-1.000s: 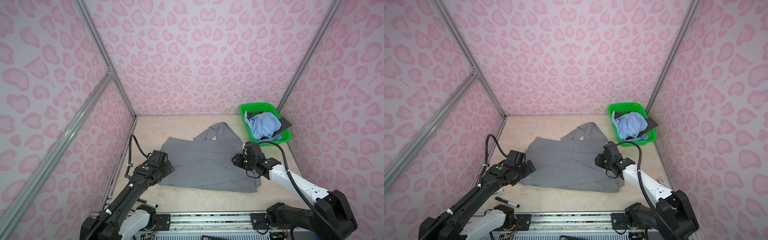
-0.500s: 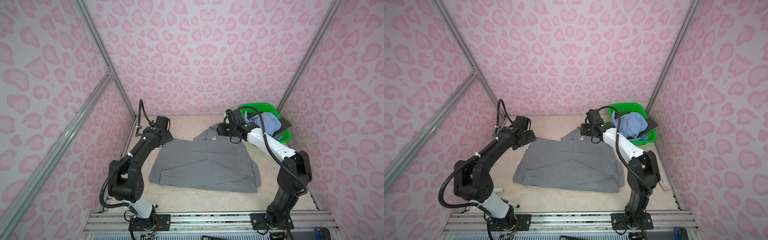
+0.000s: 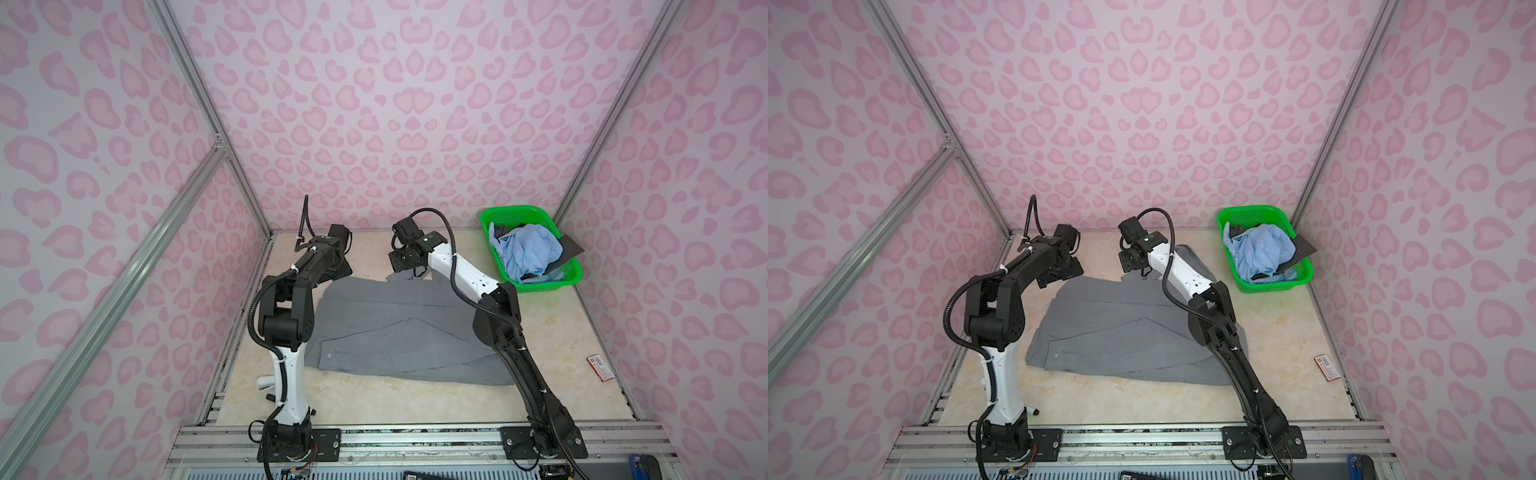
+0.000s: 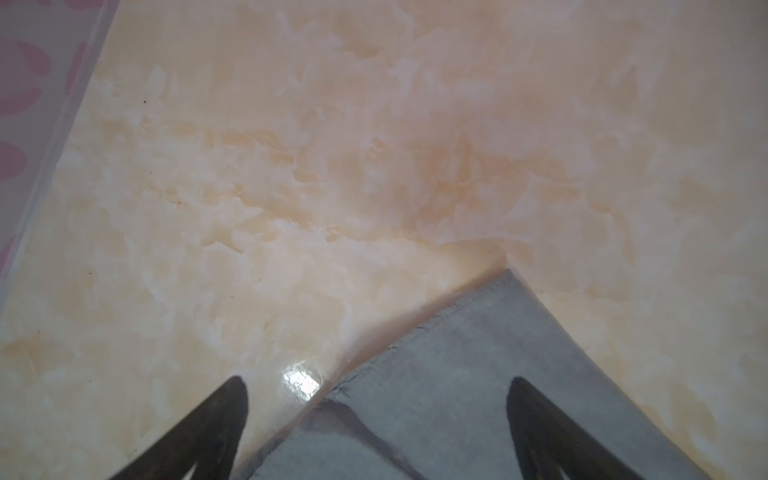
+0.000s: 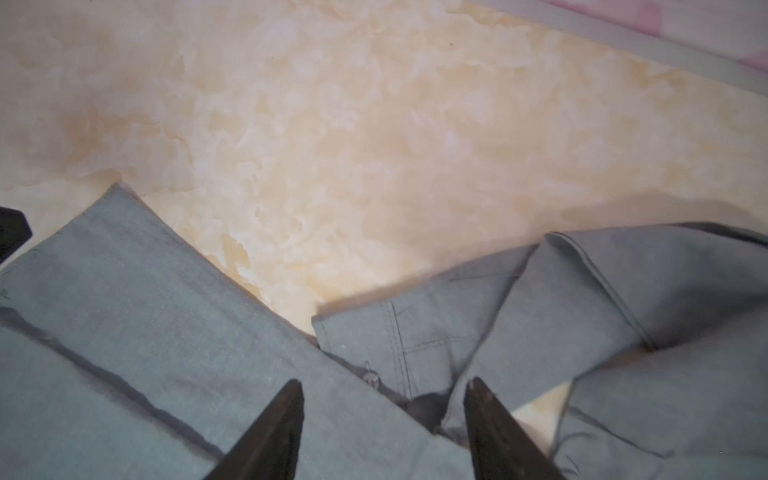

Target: Fold and stack the long sleeve shirts

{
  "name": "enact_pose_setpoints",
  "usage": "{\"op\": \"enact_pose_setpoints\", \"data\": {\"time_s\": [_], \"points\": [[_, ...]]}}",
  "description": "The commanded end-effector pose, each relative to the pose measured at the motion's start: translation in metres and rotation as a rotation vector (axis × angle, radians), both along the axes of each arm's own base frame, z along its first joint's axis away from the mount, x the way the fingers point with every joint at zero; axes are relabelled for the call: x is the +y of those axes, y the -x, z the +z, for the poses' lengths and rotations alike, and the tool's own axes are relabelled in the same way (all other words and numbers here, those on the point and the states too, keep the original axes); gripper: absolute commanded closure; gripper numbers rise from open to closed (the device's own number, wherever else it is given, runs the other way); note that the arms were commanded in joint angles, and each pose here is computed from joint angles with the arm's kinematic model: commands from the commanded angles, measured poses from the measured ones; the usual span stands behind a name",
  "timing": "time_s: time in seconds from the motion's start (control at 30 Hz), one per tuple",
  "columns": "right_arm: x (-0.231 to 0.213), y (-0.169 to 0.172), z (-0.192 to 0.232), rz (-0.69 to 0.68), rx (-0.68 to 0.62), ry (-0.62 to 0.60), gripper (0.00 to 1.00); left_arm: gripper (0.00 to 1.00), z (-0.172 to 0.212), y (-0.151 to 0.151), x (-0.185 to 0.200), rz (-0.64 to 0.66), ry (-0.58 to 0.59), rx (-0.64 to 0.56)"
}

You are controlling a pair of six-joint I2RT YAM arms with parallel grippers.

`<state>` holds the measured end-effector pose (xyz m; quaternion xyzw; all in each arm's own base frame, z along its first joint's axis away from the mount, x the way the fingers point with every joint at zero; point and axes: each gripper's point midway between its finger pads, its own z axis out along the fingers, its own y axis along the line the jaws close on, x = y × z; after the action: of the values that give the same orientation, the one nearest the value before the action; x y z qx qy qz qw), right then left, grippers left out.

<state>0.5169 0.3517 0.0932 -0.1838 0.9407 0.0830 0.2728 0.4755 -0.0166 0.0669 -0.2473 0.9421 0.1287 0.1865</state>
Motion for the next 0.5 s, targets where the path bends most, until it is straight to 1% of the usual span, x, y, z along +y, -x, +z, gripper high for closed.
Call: {"op": "enact_pose_setpoints", "data": {"time_s": [0.0,0.07,0.23,0.47], "points": [[0.001,0.004,-0.029,0.054,0.051,0.044,0.38,0.03,-0.004,-0.001,0.007,0.013,-0.042,0.021],[0.005,0.001,-0.036,0.063,0.051,0.037,0.37,0.03,-0.006,-0.001,0.01,0.015,-0.065,0.032],[0.013,0.004,-0.05,0.086,0.071,0.016,0.38,0.05,-0.012,-0.003,0.01,0.013,-0.071,0.038],[0.013,0.013,-0.081,0.095,0.116,0.063,0.38,0.07,-0.022,-0.007,0.002,0.001,-0.048,0.044]]}}
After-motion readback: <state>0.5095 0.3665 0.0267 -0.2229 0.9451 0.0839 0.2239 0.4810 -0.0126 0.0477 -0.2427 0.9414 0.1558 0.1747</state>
